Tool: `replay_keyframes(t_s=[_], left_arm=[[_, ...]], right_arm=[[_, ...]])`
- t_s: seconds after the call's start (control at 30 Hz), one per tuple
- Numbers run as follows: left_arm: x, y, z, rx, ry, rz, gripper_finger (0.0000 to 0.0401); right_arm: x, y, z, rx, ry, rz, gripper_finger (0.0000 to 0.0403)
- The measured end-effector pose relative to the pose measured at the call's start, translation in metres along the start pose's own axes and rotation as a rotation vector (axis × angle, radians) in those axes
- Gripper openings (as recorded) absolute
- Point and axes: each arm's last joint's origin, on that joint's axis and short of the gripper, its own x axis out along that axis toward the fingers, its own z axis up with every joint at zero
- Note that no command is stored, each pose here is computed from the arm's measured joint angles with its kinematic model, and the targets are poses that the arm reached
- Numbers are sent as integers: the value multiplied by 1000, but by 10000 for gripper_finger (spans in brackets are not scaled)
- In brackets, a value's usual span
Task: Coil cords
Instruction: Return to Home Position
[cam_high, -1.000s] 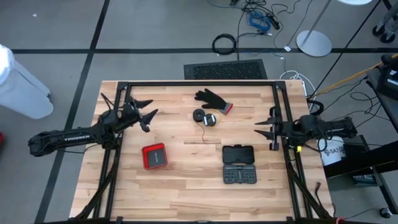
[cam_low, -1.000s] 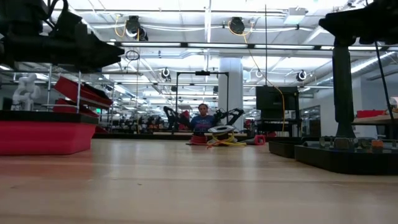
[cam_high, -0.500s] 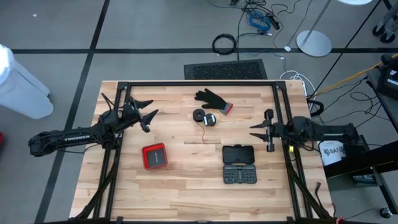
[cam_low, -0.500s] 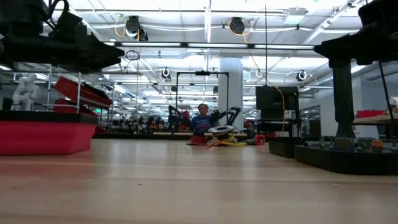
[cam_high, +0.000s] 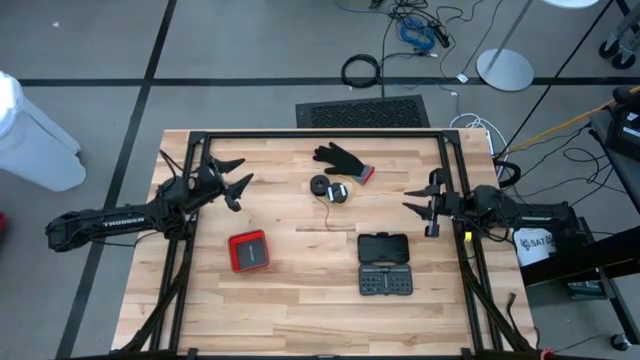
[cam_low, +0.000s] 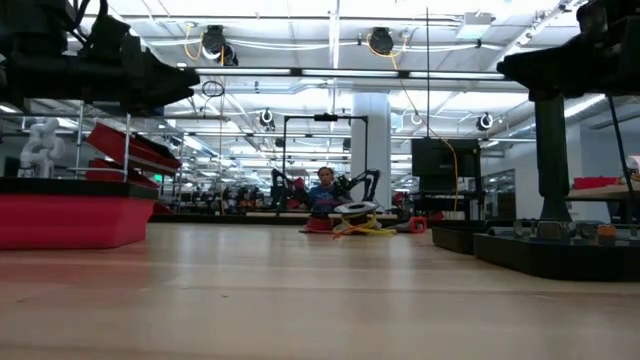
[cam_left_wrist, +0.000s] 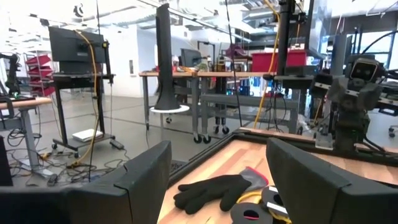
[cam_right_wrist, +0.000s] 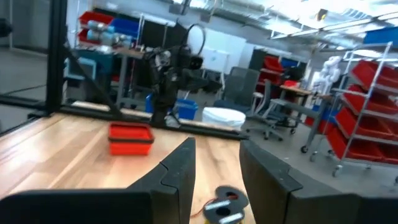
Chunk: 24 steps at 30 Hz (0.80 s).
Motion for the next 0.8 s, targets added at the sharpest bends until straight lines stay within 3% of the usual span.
replay_keyframes(t_s=[0.8], left_arm=[[0,0,0,3,0,0,270]], right_arm=[[0,-1,4,-7,-43,-19,114]])
